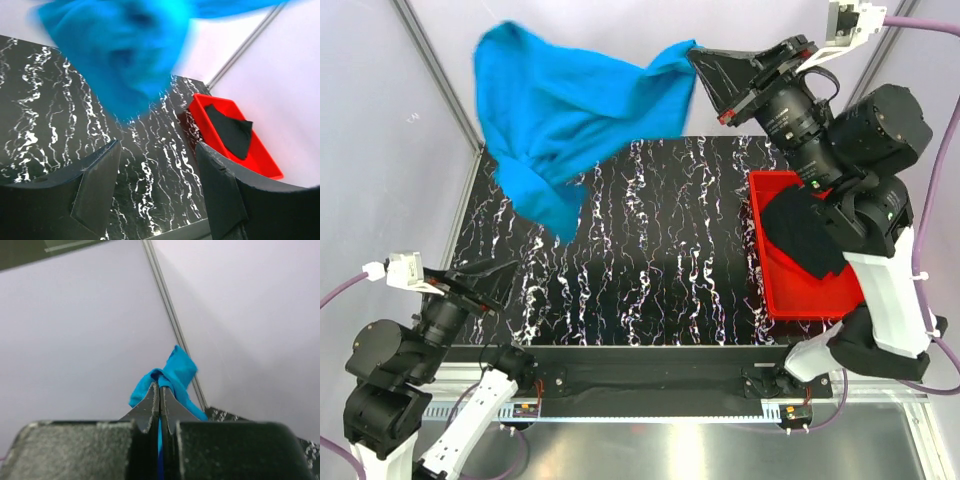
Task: Fold and stack the t-shirts
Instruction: Move the tshirt to the center of the board
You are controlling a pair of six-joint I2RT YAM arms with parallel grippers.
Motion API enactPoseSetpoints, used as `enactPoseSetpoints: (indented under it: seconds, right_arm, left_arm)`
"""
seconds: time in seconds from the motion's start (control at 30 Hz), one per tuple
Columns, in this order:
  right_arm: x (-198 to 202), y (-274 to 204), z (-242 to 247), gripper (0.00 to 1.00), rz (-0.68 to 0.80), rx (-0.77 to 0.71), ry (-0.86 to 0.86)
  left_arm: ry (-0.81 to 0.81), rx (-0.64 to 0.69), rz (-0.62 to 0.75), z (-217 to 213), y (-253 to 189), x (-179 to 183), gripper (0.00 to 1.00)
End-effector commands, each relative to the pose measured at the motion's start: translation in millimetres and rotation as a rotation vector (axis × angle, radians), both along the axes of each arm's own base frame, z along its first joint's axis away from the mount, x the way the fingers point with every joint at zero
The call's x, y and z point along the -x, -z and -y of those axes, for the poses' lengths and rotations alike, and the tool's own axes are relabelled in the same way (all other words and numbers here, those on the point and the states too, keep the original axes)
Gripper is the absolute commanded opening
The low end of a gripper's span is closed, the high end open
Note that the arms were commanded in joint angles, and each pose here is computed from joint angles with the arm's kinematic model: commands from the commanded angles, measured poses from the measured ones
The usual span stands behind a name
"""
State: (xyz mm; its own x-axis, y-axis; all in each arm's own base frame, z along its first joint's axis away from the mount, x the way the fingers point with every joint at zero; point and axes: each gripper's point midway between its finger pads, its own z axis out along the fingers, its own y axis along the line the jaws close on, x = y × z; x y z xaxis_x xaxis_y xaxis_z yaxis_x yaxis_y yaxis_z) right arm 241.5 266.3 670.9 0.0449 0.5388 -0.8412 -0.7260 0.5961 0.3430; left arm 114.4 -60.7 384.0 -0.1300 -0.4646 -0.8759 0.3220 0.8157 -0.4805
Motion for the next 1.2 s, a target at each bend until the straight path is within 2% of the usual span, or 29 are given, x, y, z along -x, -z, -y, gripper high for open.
enactPoseSetpoints:
  seconds: [0.0, 0.1, 0.13, 0.2, 0.23, 0.27, 0.33, 0.47, 0.63, 0.77, 0.8, 0.87, 0.9, 1.03, 1.07, 1.17]
  right_arm:
    - [-60, 107, -53, 0.0, -0.195, 0.228, 0.054]
    - [-62, 147, -51, 0.0, -0.285, 0.291, 0.061]
    - [-66, 179, -55, 0.0, -0.355, 0.334, 0.064]
    - [-61, 211, -53, 0.0, -0.416, 0.372, 0.056]
    - [-62, 259, -55, 0.0, -0.502, 0.432, 0.057]
    - [-56, 265, -47, 0.0, -0.515, 0.421, 0.066]
    - [-53, 321, -39, 0.0, -0.625, 0.47, 0.101]
    - [-31, 371, -17, 0.0, -0.74, 0.522, 0.113]
    - [-6, 440, 32, 0.0, -0.942, 0.54, 0.259]
    - [10, 474, 80, 0.0, -1.057, 0.582, 0.449]
    - [13, 476, 83, 0.01, -1.073, 0.576, 0.458]
    - [18, 475, 85, 0.02, -1.074, 0.56, 0.443]
    - [20, 473, 83, 0.02, -1.066, 0.55, 0.424]
    - [22, 456, 84, 0.02, -1.014, 0.499, 0.389]
    - [23, 454, 86, 0.02, -1.011, 0.509, 0.392]
    - [27, 444, 92, 0.02, -0.993, 0.504, 0.385]
  left_arm:
    - [-0.039, -0.015, 0.035, -7, -13, -4, 0.68]
    - [-0.034, -0.025, 0.032, -5, -14, -6, 0.74]
    - [-0.032, -0.03, 0.029, -5, -14, -6, 0.75]
    - [-0.032, -0.045, 0.018, -4, -12, -10, 0.76]
    - [-0.029, -0.053, 0.011, -3, -10, -11, 0.77]
    - [-0.025, -0.069, 0.009, -2, -9, -13, 0.77]
    - [-0.011, -0.102, -0.038, 4, 1, -21, 0.78]
    - [0.038, -0.16, -0.141, 20, 24, -41, 0.8]
    - [0.208, -0.206, -0.338, 63, 72, -69, 0.8]
    - [0.227, -0.212, -0.563, 86, 135, -106, 0.8]
    - [0.266, -0.192, -0.559, 97, 136, -114, 0.8]
    - [0.363, -0.152, -0.637, 122, 155, -120, 0.81]
    - [0.395, -0.122, -0.611, 133, 150, -127, 0.82]
    - [0.478, 0.001, -0.674, 170, 159, -133, 0.89]
    - [0.462, 0.066, -0.736, 174, 168, -131, 0.91]
    - [0.448, 0.17, -0.729, 186, 169, -137, 0.94]
